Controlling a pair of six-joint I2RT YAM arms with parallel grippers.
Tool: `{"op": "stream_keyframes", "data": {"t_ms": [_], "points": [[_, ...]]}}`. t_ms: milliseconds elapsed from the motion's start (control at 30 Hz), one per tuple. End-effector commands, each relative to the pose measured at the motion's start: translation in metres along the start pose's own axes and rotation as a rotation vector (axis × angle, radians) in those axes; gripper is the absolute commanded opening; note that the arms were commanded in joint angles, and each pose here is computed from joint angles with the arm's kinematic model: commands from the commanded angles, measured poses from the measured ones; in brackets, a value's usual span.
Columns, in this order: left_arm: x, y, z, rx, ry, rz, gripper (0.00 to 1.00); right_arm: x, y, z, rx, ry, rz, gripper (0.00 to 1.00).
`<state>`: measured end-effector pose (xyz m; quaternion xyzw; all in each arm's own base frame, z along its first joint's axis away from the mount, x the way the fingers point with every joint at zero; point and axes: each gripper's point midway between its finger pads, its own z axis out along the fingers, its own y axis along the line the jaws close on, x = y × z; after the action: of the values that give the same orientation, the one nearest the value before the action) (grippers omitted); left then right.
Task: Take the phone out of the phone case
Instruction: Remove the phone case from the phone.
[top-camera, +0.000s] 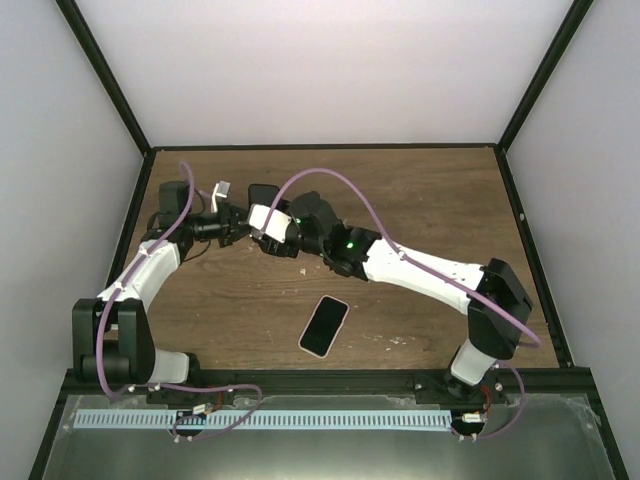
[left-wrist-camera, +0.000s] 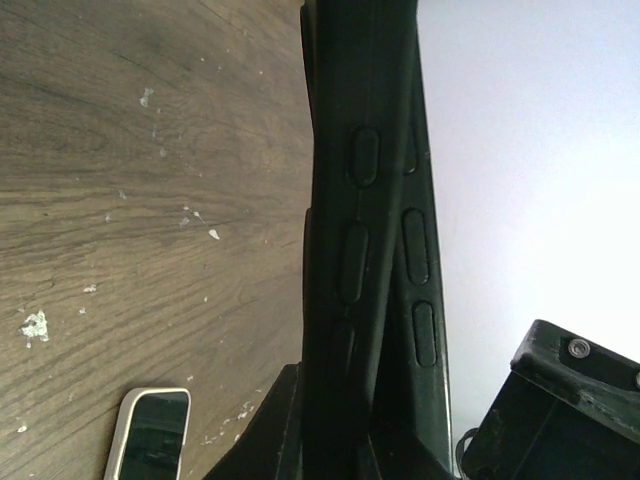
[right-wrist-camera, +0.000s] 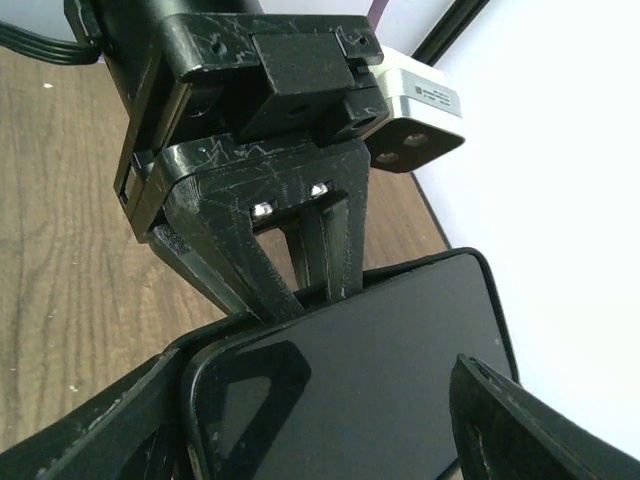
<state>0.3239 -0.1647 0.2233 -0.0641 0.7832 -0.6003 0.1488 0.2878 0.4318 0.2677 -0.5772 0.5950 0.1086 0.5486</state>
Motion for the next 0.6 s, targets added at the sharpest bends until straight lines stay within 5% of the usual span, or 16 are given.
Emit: {"op": "stream_keyframes", "data": {"t_ms": [0, 267, 567], "points": [[-0.003, -0.019, -0.003, 0.052, 0.011, 0.056, 0.00, 0.009, -0.004, 0.008, 0.082, 0.035, -0.075, 0.70], [-0.003, -0.019, -0.003, 0.055, 0.013, 0.058, 0.00, 0.025, -0.036, 0.012, 0.345, 0.077, -0.224, 0.61], [0.001, -0.020, -0.006, 0.045, 0.008, 0.079, 0.00, 0.024, -0.047, 0.007, 0.476, 0.043, -0.340, 0.38]]}}
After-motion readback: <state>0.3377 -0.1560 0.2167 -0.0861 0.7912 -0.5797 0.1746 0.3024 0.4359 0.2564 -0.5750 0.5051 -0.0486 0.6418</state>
